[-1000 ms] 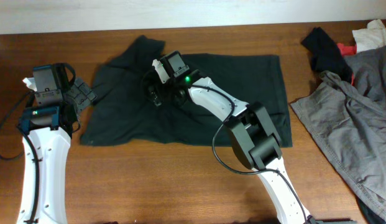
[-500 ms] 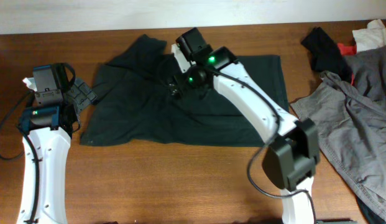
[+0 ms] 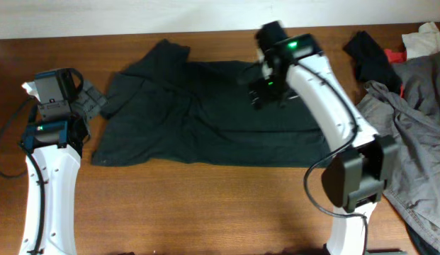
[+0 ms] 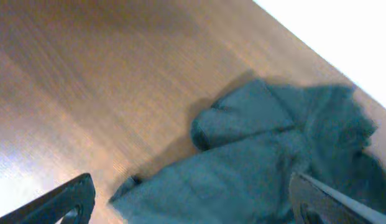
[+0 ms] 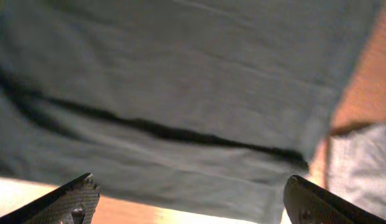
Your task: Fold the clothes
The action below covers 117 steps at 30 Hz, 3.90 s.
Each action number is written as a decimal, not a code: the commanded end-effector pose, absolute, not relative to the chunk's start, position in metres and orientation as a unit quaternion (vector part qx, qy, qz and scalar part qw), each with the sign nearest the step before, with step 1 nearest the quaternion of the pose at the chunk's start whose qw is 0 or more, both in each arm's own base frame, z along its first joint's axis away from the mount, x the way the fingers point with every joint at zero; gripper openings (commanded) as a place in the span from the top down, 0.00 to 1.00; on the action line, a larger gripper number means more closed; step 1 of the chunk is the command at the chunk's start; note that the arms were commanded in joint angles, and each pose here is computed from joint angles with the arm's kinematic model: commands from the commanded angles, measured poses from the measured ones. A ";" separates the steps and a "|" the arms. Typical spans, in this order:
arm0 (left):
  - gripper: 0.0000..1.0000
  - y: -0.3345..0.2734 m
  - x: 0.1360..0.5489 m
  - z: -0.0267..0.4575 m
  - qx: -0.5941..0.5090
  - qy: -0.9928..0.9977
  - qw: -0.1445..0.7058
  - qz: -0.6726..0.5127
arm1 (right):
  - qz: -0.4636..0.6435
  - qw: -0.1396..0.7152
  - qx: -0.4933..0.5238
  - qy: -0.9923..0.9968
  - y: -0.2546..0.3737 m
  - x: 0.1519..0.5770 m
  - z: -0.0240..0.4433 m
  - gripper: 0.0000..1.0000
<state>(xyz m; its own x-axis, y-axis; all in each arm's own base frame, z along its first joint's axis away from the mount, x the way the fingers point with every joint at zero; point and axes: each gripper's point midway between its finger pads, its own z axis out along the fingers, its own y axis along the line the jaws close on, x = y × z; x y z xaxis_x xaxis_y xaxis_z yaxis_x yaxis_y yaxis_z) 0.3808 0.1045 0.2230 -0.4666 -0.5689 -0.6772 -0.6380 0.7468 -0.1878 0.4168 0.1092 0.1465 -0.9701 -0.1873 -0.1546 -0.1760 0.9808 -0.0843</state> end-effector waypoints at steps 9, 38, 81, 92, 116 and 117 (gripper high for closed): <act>0.99 0.034 0.385 0.156 -0.290 0.911 0.282 -0.078 | -0.057 0.084 0.051 0.994 0.012 0.429 0.152 0.01; 0.99 0.111 0.312 -0.035 -0.388 0.916 0.010 0.100 | -0.060 0.082 0.085 0.991 -0.018 0.428 0.152 0.01; 0.01 0.054 0.375 0.240 -0.320 0.871 0.368 -0.055 | 0.163 -0.023 -0.101 0.981 0.178 0.366 0.092 0.96; 0.01 0.054 0.374 0.239 -0.320 0.872 0.366 -0.055 | 0.187 -0.005 -0.165 0.968 0.280 0.317 0.031 0.96; 0.01 0.054 0.374 0.239 -0.320 0.872 0.366 -0.055 | 0.179 0.057 -0.145 0.971 0.297 0.338 -0.015 0.96; 0.01 0.054 0.374 0.239 -0.320 0.872 0.366 -0.055 | 0.177 0.060 -0.145 0.972 0.297 0.339 -0.015 0.96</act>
